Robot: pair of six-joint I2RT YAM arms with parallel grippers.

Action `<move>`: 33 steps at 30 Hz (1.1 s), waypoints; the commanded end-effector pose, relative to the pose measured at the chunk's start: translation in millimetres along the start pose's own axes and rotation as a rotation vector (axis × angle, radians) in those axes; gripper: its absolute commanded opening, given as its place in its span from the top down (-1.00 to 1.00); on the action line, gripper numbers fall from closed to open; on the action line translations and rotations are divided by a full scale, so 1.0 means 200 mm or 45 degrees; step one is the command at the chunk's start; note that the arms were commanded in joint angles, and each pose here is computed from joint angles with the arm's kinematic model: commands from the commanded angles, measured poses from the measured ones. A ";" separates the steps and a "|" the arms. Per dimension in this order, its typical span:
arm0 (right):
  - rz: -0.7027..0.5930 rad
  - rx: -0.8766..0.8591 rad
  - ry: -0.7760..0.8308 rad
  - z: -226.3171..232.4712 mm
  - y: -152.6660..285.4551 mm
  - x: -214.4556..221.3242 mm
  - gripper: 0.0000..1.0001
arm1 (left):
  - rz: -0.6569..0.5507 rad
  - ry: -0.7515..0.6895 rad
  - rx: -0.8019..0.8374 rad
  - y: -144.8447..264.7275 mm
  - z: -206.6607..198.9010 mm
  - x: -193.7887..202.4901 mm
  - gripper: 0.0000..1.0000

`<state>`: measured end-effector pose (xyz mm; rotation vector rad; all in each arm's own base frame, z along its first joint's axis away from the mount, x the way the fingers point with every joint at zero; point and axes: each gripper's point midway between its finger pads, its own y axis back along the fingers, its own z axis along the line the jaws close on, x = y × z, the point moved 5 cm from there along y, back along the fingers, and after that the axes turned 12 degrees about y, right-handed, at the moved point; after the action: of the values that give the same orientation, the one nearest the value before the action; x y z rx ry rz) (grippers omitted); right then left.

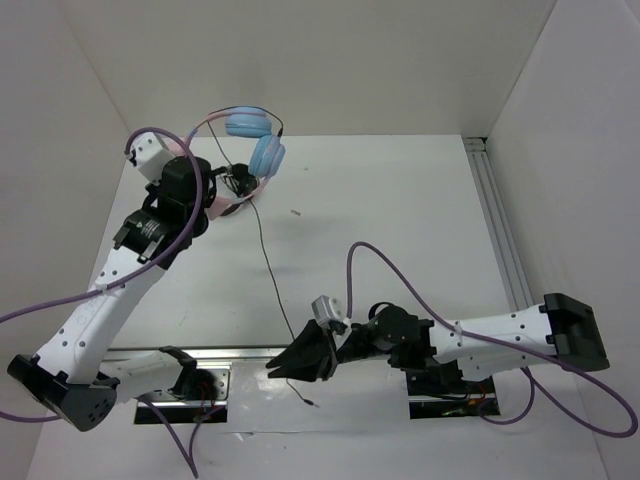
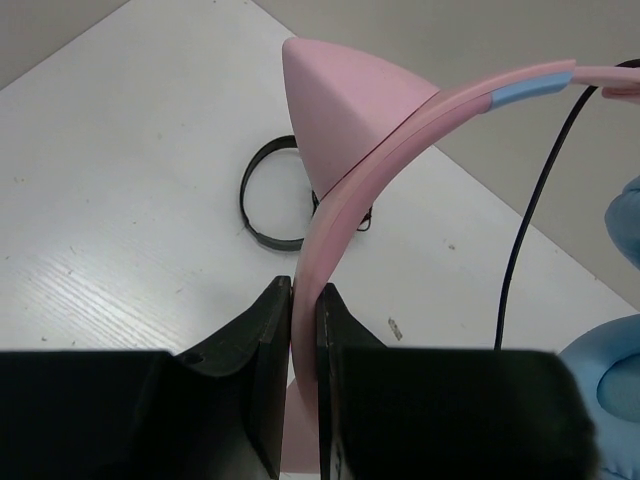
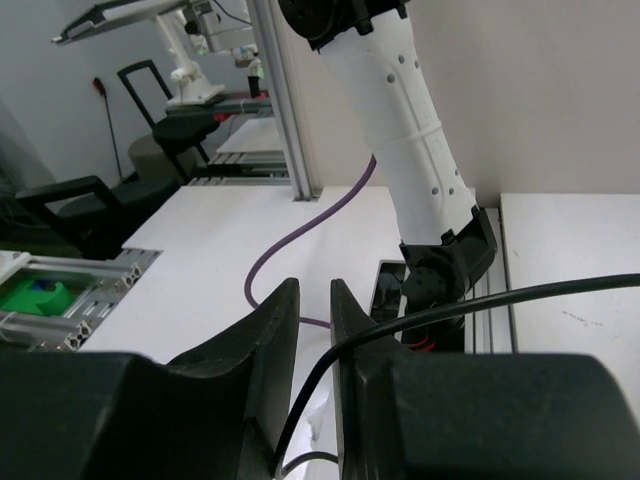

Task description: Wrap the headphones

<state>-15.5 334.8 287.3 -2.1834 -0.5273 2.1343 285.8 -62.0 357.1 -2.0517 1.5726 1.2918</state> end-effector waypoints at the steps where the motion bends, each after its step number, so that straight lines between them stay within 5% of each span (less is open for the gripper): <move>1: -0.037 0.044 0.065 0.00 -0.03 -0.11 0.48 | -0.045 0.136 0.059 -0.04 -0.06 -0.05 1.00; 5: -0.032 0.088 0.084 0.00 -0.01 -0.14 0.54 | -0.016 0.138 0.049 -0.08 -0.04 -0.05 1.00; 7: -0.011 0.116 0.100 0.00 -0.01 -0.14 1.00 | -0.013 0.127 0.041 -0.07 0.00 -0.05 1.00; 26: 0.448 0.710 0.499 -0.37 0.03 -0.47 1.00 | 0.214 -0.229 -0.113 0.14 0.30 0.44 1.00; 33: 0.482 0.596 0.455 -0.32 -0.01 -0.45 1.00 | 0.225 -0.154 -0.150 0.14 0.24 0.44 1.00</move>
<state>53.0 323.0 372.8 -2.3824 0.4152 1.6729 220.6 -88.2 238.1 -1.6659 1.6692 1.7808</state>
